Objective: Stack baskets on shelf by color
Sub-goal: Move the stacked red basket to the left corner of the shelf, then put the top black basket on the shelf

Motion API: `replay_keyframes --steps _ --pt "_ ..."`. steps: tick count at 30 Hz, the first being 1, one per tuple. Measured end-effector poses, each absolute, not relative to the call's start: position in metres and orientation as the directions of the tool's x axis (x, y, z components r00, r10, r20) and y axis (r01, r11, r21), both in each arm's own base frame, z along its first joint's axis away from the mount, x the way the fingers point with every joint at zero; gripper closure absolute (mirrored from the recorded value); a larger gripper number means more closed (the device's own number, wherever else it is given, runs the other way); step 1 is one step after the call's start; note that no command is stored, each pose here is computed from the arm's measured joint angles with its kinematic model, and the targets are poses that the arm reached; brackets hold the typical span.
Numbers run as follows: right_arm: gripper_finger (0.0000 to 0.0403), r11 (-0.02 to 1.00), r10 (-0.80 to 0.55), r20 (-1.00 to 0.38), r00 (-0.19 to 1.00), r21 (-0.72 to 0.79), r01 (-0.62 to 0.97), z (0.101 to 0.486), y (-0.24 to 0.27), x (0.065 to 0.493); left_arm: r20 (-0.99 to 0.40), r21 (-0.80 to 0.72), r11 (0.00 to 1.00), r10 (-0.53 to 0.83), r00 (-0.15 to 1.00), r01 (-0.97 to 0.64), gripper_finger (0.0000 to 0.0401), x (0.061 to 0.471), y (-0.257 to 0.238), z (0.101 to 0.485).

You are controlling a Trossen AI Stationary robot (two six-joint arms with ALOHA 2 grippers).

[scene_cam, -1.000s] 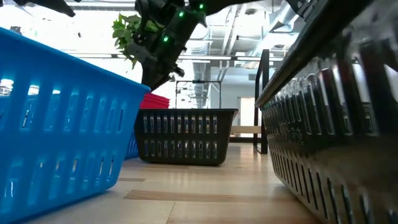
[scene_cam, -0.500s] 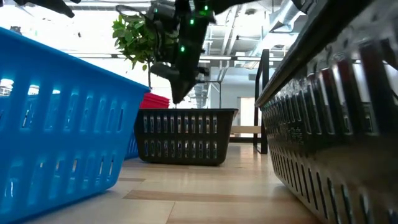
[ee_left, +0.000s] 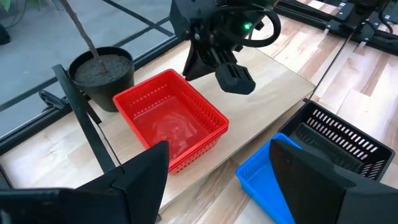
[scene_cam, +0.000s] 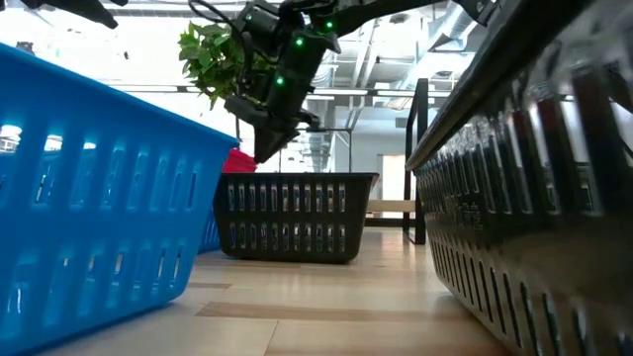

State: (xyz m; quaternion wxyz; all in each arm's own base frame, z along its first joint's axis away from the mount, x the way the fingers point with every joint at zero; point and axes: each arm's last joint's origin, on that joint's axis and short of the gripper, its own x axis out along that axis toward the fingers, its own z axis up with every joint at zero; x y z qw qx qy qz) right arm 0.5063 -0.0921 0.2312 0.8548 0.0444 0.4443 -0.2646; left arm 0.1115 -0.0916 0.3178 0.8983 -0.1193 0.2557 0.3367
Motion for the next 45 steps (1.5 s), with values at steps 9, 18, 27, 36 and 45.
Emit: replay_keyframes --steps 9,18,27,36,45 --pt "0.0337 0.878 -0.329 -0.805 0.494 -0.069 0.473 0.262 -0.046 0.495 -0.541 -0.042 0.745 0.544 0.642 -0.666 0.0136 0.111 -0.092 0.318" --pt "0.0336 0.938 -0.085 -0.966 0.245 0.006 0.347 0.251 0.047 0.464 -0.588 -0.026 0.752 0.522 0.618 -0.659 0.0136 0.111 -0.092 0.316" --pt "0.0249 0.991 0.019 -0.967 0.252 0.052 0.123 0.238 0.149 0.448 -0.578 -0.026 0.760 0.519 0.630 -0.650 0.0136 0.112 -0.093 0.317" --pt "0.0160 0.979 0.052 -0.953 0.298 0.108 0.175 0.222 0.160 0.453 -0.579 -0.043 0.764 0.507 0.639 -0.644 0.0136 0.113 -0.095 0.317" --pt "0.0170 0.982 0.040 -0.969 0.244 0.084 0.171 0.184 0.170 0.446 -0.588 -0.043 0.764 0.502 0.634 -0.644 0.0136 0.113 -0.095 0.317"
